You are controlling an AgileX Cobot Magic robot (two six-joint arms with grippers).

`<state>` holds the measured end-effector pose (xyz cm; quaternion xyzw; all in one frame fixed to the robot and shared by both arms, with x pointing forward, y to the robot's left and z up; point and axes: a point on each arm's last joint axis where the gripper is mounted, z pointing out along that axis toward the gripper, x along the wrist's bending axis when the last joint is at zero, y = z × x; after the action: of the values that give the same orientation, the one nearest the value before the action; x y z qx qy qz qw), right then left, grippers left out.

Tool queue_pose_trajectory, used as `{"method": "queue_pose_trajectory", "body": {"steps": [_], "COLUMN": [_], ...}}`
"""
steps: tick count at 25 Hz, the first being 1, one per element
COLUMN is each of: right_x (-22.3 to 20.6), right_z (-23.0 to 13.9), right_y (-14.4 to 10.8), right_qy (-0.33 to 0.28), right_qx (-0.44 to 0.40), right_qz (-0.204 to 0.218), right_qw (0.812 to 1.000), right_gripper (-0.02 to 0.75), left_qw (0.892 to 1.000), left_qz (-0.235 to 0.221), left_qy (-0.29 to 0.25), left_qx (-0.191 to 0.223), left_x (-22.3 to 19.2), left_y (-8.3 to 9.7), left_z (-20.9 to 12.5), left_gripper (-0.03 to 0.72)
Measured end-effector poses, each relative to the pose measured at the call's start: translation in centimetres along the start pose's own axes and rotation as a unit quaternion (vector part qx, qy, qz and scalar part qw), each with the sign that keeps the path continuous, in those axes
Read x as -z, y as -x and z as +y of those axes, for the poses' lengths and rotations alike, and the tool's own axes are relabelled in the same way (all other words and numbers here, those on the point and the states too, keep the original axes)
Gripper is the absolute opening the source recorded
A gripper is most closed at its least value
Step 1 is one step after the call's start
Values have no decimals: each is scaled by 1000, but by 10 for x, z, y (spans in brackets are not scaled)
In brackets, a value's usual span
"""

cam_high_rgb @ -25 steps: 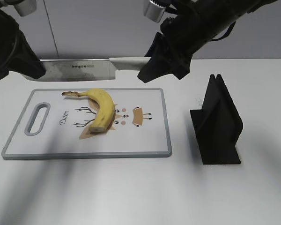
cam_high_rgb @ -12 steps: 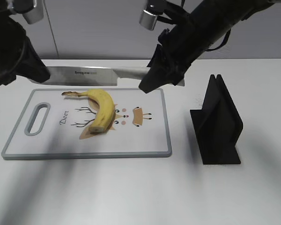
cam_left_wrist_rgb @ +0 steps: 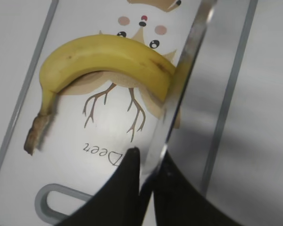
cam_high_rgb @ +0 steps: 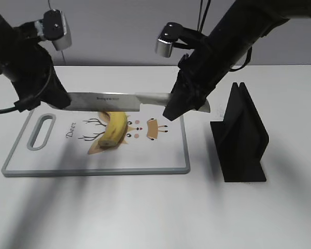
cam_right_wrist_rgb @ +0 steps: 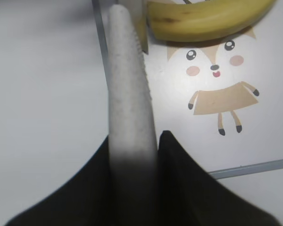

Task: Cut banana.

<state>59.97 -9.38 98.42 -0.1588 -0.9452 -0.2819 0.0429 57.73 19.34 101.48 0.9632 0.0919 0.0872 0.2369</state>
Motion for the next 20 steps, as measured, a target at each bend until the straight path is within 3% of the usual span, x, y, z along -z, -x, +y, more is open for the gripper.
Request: {"method": "queue_pose_trajectory", "body": {"steps": [8, 20], "right_x": [-26, -44], "right_z": [-13, -22], "right_y": [10, 22], "right_qy": [-26, -42], "right_qx": [-16, -18], "right_qz": [16, -5], "right_qw": [999, 999], "right_gripper": [207, 216], "left_qw": [999, 999], "left_qz": [-26, -30], "left_qy": [-15, -19], "left_qx": [19, 37], "left_x": [-29, -53], "left_y": [-5, -11], "left_z": [-11, -18], "left_gripper": [57, 57]}}
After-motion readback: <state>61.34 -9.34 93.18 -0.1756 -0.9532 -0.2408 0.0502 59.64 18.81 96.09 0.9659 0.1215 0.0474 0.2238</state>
